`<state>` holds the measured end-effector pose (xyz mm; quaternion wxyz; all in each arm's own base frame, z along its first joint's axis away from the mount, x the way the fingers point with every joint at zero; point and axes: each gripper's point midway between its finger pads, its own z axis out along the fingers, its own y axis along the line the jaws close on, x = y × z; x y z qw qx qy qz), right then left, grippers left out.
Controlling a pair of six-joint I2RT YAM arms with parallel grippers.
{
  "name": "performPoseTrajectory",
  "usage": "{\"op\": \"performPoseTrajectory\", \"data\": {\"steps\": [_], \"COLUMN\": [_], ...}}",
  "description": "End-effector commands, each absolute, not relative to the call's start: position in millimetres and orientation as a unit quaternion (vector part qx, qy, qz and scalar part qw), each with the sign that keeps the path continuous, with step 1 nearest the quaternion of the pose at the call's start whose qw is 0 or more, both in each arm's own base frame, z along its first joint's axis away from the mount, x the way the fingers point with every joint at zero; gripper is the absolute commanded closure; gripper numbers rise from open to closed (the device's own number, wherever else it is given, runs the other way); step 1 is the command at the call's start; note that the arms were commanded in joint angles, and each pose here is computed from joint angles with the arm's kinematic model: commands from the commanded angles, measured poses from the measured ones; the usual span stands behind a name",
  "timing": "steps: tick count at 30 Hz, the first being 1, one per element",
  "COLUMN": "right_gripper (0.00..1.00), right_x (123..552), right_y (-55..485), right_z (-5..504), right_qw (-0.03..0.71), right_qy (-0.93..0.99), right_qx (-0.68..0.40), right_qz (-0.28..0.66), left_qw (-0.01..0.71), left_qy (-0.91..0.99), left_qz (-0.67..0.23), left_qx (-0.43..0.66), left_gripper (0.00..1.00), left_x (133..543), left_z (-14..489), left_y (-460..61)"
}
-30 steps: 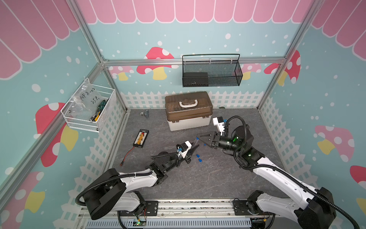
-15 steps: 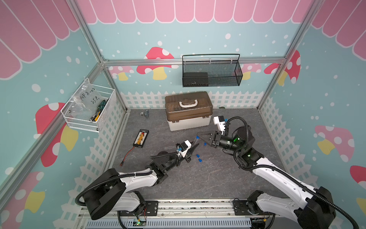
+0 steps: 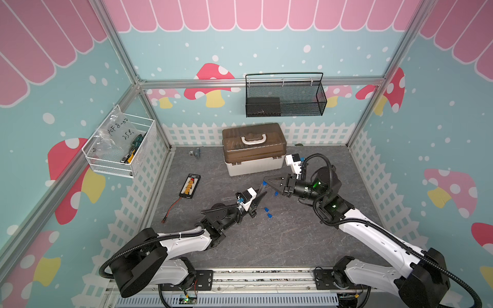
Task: Insert stoppers into test tubes
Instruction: Insert the stopper into the test tube.
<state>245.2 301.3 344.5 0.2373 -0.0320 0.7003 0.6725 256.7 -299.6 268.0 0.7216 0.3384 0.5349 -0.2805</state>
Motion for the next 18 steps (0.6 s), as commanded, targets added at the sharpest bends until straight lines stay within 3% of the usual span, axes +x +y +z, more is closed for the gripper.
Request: {"op": "performPoseTrajectory", "data": {"steps": [1, 12, 18], "right_gripper": [0.81, 0.75, 0.59], "right_x": [227, 228, 239], "right_y": [301, 297, 294], "right_z": [204, 214, 348], "right_qw": [0.074, 0.091, 0.201], "right_qy": [0.831, 0.836, 0.764], "right_qx": [0.056, 0.046, -0.057], "right_qz": [0.549, 0.539, 0.611], "left_qw": [0.843, 0.839, 0.754], "left_qy": [0.324, 0.369, 0.521], "left_qz": [-0.31, -0.284, -0.265], "left_qx": [0.297, 0.282, 0.298], "left_gripper": [1.0, 1.0, 1.0], "left_x": [207, 220, 258], "left_z": [409, 392, 326], "left_y": [-279, -272, -283]}}
